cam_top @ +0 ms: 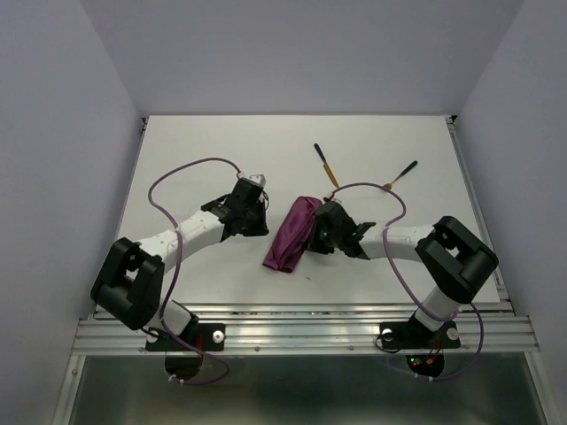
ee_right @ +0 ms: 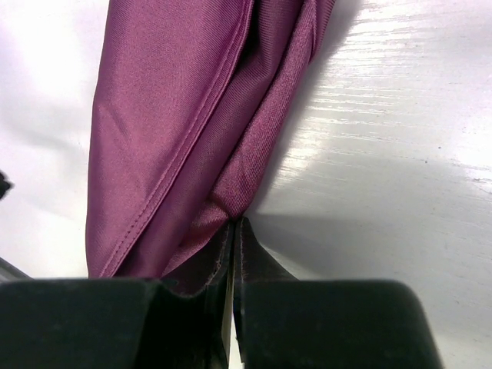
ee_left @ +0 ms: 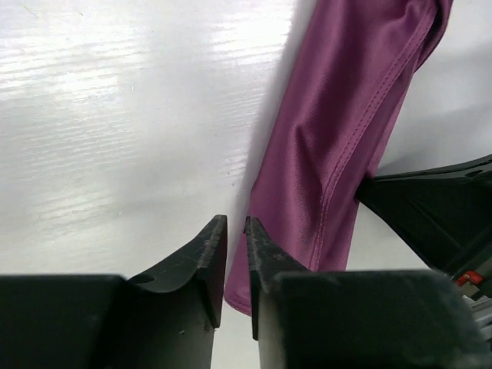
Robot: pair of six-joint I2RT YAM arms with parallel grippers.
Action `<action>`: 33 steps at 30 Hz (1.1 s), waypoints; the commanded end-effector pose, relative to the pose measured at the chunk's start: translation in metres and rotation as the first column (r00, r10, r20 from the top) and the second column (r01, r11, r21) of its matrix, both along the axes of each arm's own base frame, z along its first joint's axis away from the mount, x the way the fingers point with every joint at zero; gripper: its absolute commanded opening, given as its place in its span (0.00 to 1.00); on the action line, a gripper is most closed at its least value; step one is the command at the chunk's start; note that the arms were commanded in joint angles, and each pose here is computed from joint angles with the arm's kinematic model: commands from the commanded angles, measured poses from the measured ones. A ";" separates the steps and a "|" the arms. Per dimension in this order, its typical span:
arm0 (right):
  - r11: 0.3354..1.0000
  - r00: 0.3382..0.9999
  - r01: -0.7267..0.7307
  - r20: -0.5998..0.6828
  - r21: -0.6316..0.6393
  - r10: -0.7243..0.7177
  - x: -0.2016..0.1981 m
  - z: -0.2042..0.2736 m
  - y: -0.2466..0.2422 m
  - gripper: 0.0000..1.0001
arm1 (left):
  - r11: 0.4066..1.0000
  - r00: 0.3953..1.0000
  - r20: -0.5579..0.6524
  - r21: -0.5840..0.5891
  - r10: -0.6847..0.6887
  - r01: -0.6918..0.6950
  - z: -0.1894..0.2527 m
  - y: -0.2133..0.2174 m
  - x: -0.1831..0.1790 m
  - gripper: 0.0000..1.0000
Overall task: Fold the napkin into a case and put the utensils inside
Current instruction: Smooth out the smaller rectangle-folded napkin at the center of the board.
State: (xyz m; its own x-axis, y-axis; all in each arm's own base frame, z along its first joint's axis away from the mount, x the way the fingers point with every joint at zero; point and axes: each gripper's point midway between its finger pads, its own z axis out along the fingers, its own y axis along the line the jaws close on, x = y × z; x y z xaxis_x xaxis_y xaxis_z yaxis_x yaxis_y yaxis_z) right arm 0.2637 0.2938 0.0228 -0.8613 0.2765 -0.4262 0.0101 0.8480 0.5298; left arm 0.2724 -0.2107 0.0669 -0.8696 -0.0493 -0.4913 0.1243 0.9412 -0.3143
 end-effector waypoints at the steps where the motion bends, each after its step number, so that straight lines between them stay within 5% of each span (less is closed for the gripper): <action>1: 1.000 0.999 0.017 0.042 0.017 -0.018 0.011 0.005 0.008 0.02 | 0.998 0.992 0.124 0.057 -0.014 0.007 0.034 0.000 0.003 0.31; 7: 1.000 0.999 0.013 0.042 0.020 -0.013 0.012 0.005 0.010 0.03 | 0.992 0.964 0.240 0.077 -0.113 0.097 0.056 -0.034 -0.009 0.41; 16: 1.000 0.999 0.015 0.045 0.024 -0.016 0.013 0.007 0.010 0.02 | 0.954 0.938 0.218 0.192 -0.269 0.229 0.024 -0.061 -0.029 0.50; 33: 0.999 0.999 0.020 0.042 0.025 -0.021 0.012 0.007 0.009 0.02 | 0.918 0.924 0.183 0.284 -0.335 0.277 -0.011 -0.071 -0.037 0.45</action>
